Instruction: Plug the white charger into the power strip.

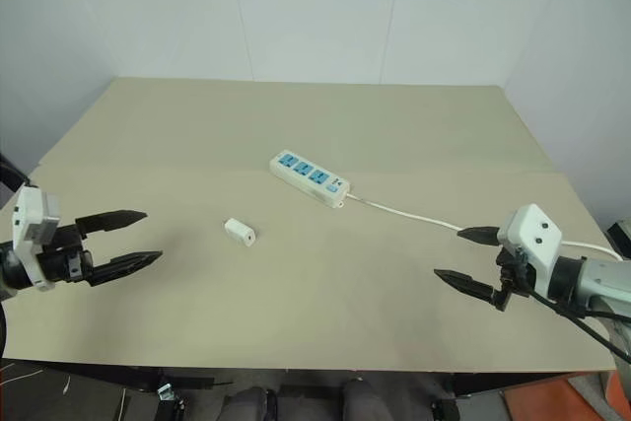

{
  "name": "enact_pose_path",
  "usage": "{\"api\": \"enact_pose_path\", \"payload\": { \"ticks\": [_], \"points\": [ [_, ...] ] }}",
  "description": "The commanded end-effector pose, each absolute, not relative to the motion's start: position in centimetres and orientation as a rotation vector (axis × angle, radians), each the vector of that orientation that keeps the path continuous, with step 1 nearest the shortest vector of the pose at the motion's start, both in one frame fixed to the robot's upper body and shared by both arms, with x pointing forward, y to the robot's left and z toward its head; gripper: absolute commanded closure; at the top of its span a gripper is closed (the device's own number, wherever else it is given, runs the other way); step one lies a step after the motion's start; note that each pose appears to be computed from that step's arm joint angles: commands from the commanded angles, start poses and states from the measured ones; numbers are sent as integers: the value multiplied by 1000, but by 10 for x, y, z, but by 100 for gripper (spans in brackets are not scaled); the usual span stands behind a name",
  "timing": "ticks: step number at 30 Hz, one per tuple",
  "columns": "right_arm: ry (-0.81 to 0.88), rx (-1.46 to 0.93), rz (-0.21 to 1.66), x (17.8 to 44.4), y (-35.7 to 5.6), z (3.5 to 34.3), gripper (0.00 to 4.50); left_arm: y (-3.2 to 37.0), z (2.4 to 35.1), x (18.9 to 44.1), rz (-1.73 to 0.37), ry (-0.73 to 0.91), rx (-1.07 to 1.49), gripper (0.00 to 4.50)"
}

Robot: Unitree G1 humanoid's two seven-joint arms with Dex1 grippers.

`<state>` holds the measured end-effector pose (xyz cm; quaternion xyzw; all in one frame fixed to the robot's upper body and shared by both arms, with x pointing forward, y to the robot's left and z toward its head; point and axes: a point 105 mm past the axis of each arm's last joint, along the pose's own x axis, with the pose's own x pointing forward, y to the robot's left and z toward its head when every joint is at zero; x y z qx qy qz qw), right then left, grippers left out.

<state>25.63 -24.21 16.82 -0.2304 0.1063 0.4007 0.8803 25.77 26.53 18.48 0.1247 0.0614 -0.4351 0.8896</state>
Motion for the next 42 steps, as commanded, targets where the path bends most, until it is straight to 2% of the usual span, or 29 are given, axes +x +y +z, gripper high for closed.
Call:
{"api": "enact_pose_path", "payload": {
  "ticks": [1,25,28,30,37,42],
  "points": [
    [172,-508,824,260,-238,177,0,259,194,254,-937,108,282,1],
    [151,-501,841,272,-236,178,0,261,190,250,-904,85,275,1],
    [64,-406,835,287,-223,180,0,257,192,255,-908,61,262,1],
    [17,-369,809,309,-214,173,0,252,192,258,-924,60,276,1],
    [-9,-336,804,379,-177,156,0,231,196,270,-985,83,270,1],
    [22,-351,789,415,-156,144,0,226,195,272,-999,80,301,1]
  ]
}}
